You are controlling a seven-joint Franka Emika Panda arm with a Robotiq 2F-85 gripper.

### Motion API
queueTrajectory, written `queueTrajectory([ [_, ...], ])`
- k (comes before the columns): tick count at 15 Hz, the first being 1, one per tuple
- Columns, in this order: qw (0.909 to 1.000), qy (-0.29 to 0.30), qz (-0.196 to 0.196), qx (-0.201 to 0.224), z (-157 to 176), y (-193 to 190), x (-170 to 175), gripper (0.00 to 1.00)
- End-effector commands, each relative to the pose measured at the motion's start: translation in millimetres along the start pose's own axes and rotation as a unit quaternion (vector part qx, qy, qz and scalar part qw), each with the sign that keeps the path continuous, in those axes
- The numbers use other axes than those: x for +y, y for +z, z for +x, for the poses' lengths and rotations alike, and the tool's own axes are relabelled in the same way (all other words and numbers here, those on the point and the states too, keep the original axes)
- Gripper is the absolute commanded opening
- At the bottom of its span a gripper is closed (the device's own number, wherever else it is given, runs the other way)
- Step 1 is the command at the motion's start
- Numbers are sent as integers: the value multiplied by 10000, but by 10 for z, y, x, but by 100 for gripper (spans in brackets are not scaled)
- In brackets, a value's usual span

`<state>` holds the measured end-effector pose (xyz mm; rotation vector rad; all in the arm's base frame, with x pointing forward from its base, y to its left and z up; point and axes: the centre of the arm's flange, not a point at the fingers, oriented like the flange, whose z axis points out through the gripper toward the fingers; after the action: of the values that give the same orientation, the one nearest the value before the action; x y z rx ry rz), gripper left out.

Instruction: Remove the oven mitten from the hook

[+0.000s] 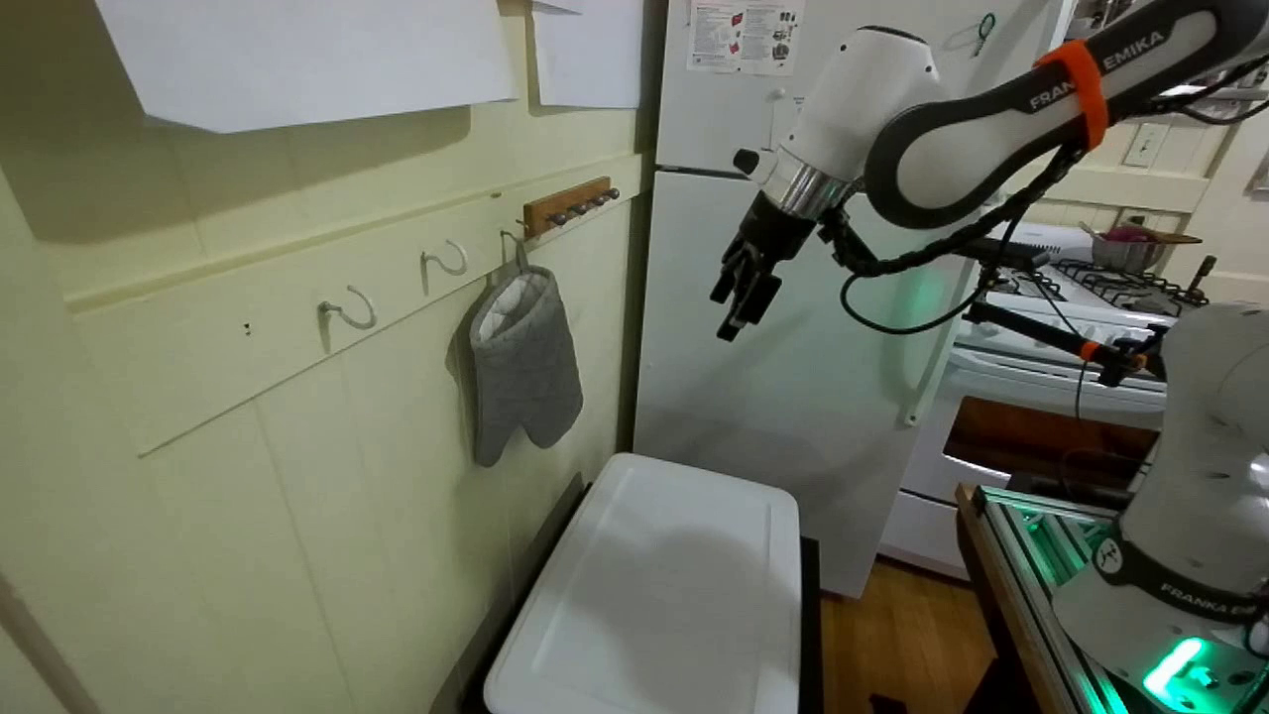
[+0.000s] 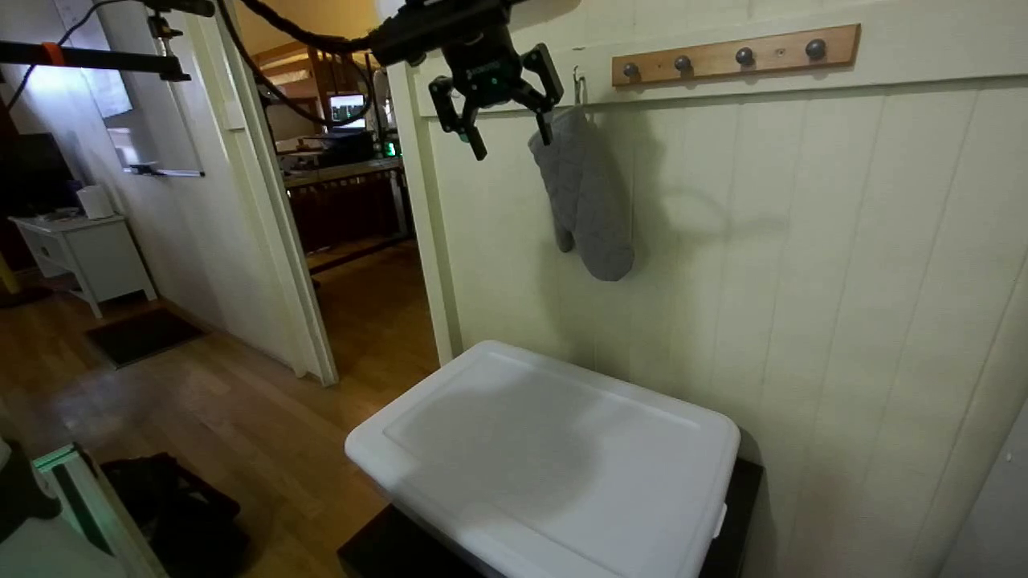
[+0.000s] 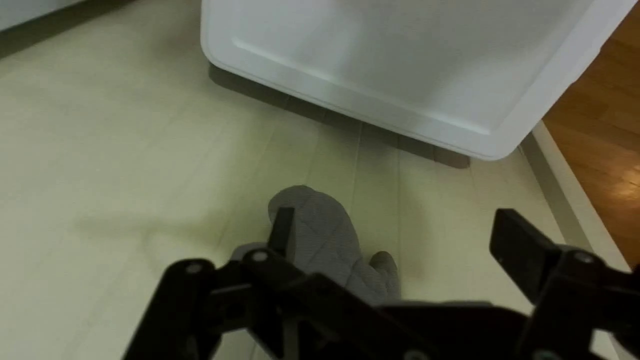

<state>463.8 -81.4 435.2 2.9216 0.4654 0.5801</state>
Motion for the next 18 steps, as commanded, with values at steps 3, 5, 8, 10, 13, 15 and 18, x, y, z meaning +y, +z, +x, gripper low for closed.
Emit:
queueTrajectory([
  [3, 9978, -266, 365, 482, 198, 402, 245, 100],
  [5, 9966, -389, 312, 659, 276, 442, 294, 100],
  [8, 9930, -565, 304, 994, 381, 523, 439, 100],
  [10, 9901, -601, 405, 1206, 434, 569, 562, 100],
  [13, 9860, -640, 595, 1417, 545, 637, 747, 100],
  [15, 9850, -642, 608, 1483, 629, 696, 853, 100],
  [18, 9857, -596, 544, 1476, 585, 546, 757, 100],
])
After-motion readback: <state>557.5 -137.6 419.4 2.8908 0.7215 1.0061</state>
